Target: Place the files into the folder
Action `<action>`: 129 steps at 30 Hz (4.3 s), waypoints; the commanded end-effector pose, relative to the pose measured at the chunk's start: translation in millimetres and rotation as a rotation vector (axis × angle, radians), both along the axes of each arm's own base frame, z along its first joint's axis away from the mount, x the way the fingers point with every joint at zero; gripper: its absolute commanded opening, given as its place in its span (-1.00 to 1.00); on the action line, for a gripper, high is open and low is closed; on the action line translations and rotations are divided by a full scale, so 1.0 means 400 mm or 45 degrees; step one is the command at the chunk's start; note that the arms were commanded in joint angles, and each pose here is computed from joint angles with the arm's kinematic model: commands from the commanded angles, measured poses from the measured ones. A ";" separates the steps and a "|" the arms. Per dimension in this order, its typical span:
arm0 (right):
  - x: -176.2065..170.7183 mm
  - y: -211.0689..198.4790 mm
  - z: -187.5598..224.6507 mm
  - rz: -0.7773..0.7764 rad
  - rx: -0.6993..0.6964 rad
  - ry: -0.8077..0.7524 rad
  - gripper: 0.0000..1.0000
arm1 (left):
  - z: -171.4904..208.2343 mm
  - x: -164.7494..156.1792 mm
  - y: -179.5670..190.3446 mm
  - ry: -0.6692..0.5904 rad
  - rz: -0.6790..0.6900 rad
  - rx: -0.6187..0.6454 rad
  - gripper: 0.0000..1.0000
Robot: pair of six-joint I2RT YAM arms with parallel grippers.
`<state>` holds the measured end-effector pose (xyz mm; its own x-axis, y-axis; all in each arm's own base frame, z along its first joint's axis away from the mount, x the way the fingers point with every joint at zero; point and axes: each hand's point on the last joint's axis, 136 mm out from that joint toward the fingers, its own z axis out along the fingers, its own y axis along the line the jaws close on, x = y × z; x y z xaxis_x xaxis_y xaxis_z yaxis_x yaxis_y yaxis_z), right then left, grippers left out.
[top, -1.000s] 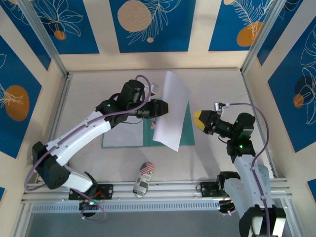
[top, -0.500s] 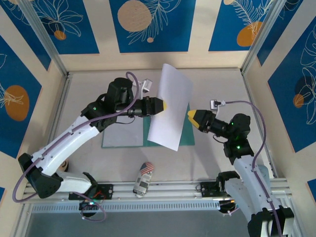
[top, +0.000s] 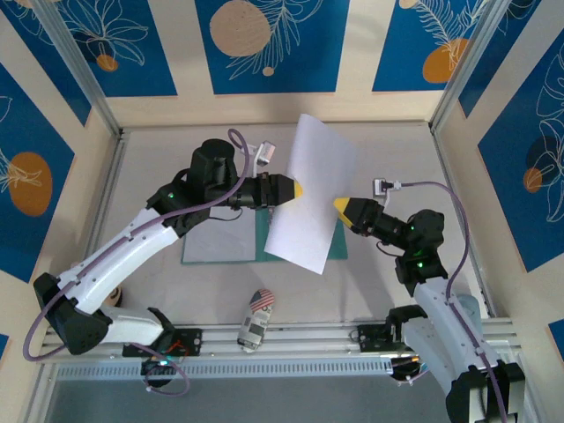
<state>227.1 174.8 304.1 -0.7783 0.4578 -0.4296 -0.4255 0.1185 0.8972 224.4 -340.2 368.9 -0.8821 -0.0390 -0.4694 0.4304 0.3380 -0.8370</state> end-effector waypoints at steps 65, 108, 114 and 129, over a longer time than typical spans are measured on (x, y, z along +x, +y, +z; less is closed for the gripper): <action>0.010 0.063 0.022 0.146 0.087 0.035 -0.19 | -0.115 0.078 0.005 0.053 -0.008 0.001 -0.36; 0.017 0.060 -0.048 0.107 -0.264 0.207 -1.00 | -0.249 0.146 0.201 0.173 0.323 0.207 0.70; 0.068 0.071 -0.104 0.141 -0.431 0.390 -1.00 | -0.329 0.141 0.220 0.296 0.289 0.176 0.72; 0.242 0.255 -0.146 0.309 -0.681 0.565 -1.00 | -0.423 0.144 0.272 0.379 0.302 0.260 0.70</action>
<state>329.8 265.8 236.2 -0.9814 0.1202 -0.1495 -0.0653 0.5236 0.8495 284.2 -235.8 205.2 -0.9519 -0.2098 -0.2234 0.0682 0.5658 -0.8217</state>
